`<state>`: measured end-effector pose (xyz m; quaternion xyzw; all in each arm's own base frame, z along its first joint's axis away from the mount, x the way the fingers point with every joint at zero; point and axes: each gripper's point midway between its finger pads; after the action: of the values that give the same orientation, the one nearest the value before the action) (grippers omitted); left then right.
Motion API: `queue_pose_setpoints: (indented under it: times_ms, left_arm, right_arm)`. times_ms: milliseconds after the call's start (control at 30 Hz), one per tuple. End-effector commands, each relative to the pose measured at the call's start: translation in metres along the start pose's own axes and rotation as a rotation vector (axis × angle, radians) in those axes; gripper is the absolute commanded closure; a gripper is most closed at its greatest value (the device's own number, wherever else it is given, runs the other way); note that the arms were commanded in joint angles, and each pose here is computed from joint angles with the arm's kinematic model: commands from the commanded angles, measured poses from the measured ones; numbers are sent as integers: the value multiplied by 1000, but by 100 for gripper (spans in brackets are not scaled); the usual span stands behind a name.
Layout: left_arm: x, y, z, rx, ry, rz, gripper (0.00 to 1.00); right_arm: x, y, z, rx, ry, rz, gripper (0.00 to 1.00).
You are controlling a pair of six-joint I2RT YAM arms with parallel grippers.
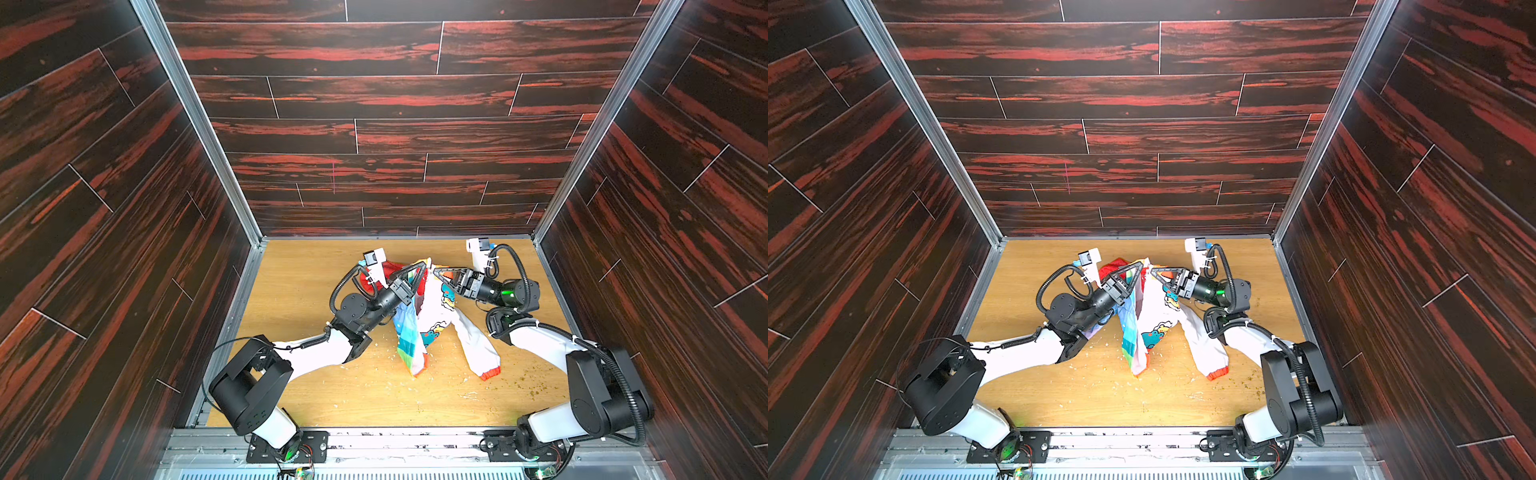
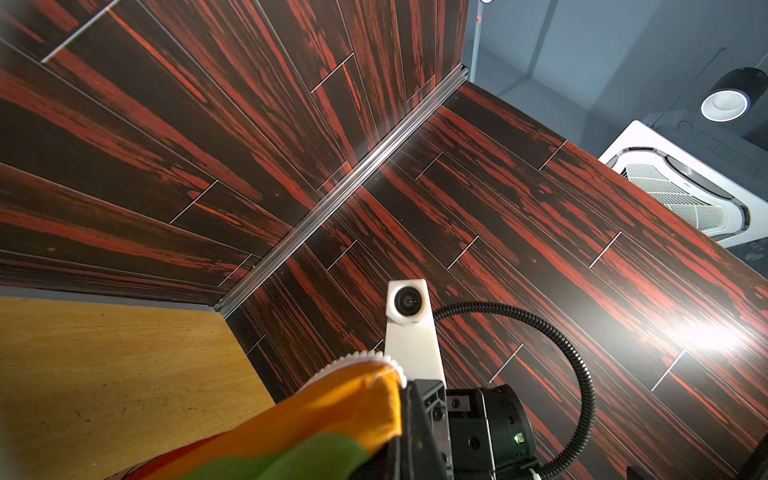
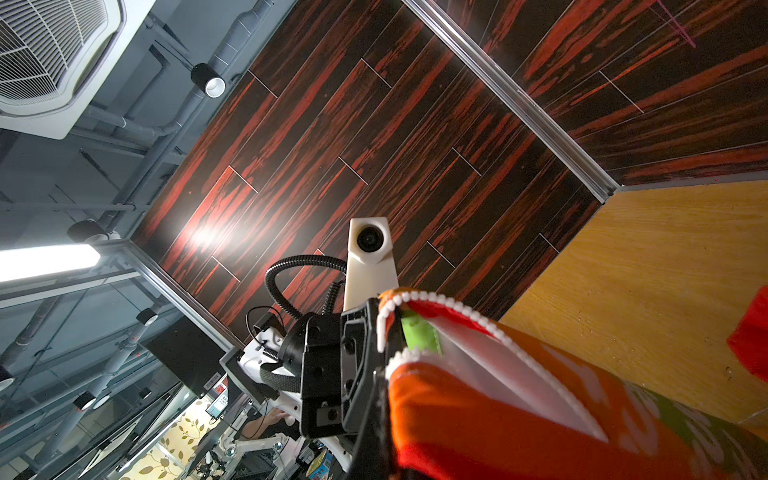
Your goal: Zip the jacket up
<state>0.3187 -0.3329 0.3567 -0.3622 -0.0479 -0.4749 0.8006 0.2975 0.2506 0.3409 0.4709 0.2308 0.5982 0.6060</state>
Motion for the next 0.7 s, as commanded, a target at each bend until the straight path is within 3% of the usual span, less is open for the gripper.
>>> queue_pose_setpoints:
  times_ms: [0, 667]
  left_arm:
    - [-2, -6, 6, -3, -39, -30, 100]
    - [-3, -9, 4, -22, -35, -52, 100]
  right_arm:
    - [3, 18, 4, -54, -17, 49, 100]
    - [5, 16, 9, -42, -43, 42, 100]
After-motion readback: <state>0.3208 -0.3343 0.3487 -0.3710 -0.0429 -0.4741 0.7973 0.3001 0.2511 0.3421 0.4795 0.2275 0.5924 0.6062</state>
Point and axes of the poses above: each gripper's point midway between its finger pads, its own x axis out along the fingers, its own y axis along the line the jaws close on, z = x × y, and after that the axes turned 13 degrees about x, right-handed
